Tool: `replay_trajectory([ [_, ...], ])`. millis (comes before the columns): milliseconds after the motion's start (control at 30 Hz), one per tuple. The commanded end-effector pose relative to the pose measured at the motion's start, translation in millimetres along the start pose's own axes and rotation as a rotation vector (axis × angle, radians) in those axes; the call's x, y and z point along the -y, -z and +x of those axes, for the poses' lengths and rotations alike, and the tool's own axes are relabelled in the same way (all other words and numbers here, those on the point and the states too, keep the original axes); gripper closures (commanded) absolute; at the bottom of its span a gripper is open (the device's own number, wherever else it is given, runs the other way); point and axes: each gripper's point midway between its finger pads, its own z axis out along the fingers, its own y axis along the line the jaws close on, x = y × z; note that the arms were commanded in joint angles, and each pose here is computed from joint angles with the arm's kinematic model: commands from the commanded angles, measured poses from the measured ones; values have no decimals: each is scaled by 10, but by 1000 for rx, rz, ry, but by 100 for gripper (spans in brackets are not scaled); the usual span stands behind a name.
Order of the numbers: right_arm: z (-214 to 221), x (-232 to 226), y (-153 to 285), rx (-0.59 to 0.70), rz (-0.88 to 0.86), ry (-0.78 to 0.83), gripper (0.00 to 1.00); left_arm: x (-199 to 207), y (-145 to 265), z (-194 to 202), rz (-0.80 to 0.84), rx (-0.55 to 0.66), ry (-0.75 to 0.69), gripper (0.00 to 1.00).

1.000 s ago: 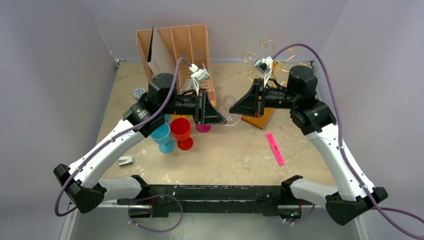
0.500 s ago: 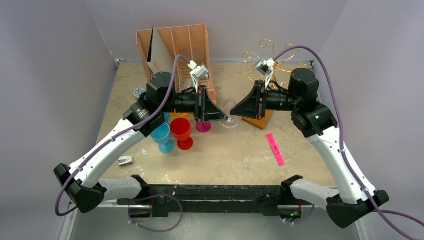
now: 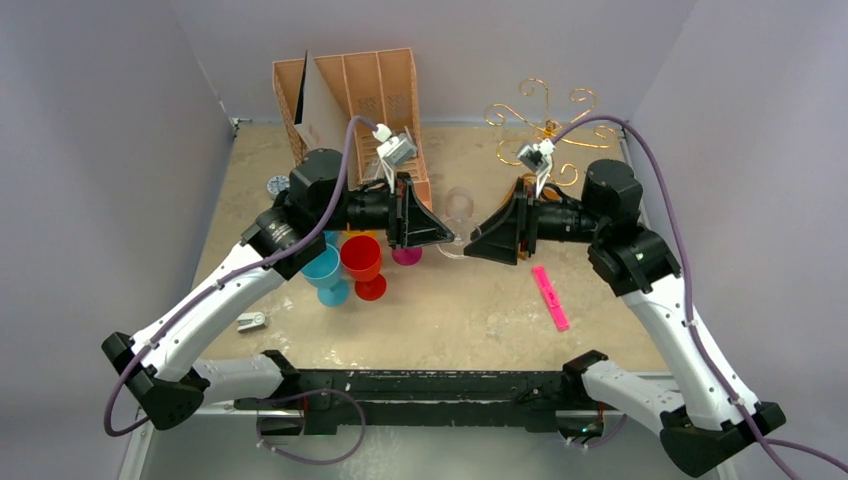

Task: Take the wine glass off the wine glass rack
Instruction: Place the wine glass at the center of the board.

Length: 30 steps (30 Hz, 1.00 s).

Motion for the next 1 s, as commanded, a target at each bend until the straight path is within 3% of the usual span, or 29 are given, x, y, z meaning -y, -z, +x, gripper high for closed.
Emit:
replay_trajectory([
  [0, 118, -4, 33, 27, 8, -61, 37, 132, 130, -198, -10, 98, -142, 100],
  [300, 14, 48, -71, 125, -39, -144, 42, 102, 72, -150, -19, 82, -168, 100],
  [500, -135, 123, -131, 245, -41, -116, 58, 61, 57, -143, -57, 95, -157, 100],
  [733, -103, 113, -232, 259, -67, -109, 74, -18, 32, -164, -93, 115, -127, 100],
  [967, -41, 77, -259, 247, -88, -87, 74, -8, 3, -173, -84, 116, -129, 100],
])
